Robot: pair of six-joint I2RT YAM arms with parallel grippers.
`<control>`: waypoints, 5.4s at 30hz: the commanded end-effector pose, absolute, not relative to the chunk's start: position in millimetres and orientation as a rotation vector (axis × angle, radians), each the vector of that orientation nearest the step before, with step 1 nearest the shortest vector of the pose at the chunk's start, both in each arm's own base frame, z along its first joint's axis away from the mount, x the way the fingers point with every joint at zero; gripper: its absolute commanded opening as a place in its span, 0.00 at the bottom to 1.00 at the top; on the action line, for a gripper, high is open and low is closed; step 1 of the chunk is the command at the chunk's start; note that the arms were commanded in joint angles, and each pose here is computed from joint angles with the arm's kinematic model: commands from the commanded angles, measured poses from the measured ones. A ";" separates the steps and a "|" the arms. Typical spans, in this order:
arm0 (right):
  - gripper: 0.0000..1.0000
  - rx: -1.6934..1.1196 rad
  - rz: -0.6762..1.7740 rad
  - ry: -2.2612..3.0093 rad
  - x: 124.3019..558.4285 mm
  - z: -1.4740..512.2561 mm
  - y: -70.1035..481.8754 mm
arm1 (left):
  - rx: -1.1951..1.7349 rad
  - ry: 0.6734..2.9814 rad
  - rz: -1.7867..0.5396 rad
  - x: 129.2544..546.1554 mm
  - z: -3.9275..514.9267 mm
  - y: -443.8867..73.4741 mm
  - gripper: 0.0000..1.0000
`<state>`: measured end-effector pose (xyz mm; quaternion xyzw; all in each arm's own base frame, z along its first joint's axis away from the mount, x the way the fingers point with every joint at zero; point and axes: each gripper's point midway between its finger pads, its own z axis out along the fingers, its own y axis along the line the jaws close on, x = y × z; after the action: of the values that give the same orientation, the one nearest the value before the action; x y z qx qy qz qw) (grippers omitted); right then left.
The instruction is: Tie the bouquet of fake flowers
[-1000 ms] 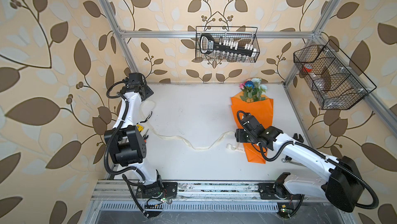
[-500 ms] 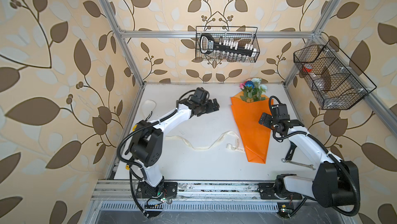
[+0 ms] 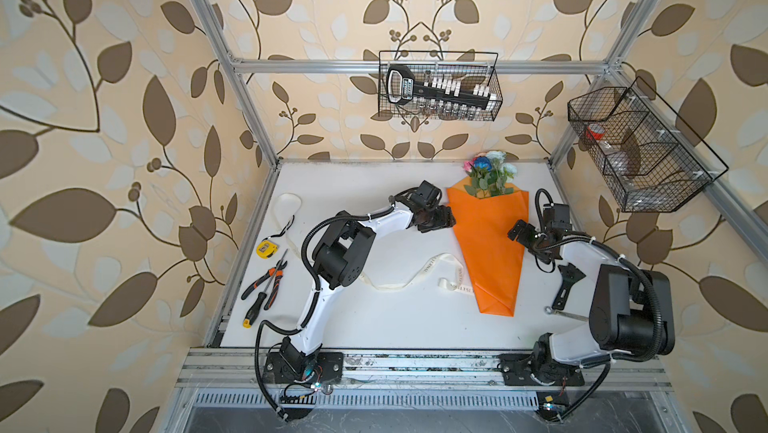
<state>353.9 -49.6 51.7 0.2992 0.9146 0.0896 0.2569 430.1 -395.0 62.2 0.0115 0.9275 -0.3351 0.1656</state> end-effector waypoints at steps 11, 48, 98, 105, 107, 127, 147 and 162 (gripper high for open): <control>0.99 0.665 0.402 2.568 365.1 35.5 -10.9 | 0.076 2.717 -1.019 426.7 26.1 -425.9 0.25; 1.00 0.174 0.151 2.870 363.4 -6.5 97.1 | 0.017 2.831 -1.068 395.4 -7.0 -451.2 0.00; 0.00 0.134 -0.141 2.737 370.5 71.8 62.5 | -0.164 2.398 -1.175 421.9 191.6 -336.1 0.87; 0.00 0.119 0.130 2.609 354.2 122.0 116.3 | -0.295 2.349 -0.945 399.4 213.7 -253.7 0.99; 0.00 0.101 0.190 2.577 342.4 132.2 140.4 | -0.343 2.347 -0.871 389.4 211.9 -227.8 0.99; 0.00 -0.310 0.518 2.646 207.0 77.5 366.5 | -0.587 2.375 -0.369 256.6 180.2 -88.0 0.87; 0.00 -0.096 0.083 2.859 252.6 -23.8 250.8 | -0.457 2.606 -0.517 275.8 88.9 -153.0 0.62; 0.00 0.058 0.025 2.708 310.6 57.4 153.6 | -0.409 2.523 -0.592 297.0 116.4 -176.1 0.57</control>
<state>303.8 146.8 26.6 0.0504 0.9797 0.0056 0.1941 283.4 -168.8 99.2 -0.1568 0.9375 -0.2075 0.2312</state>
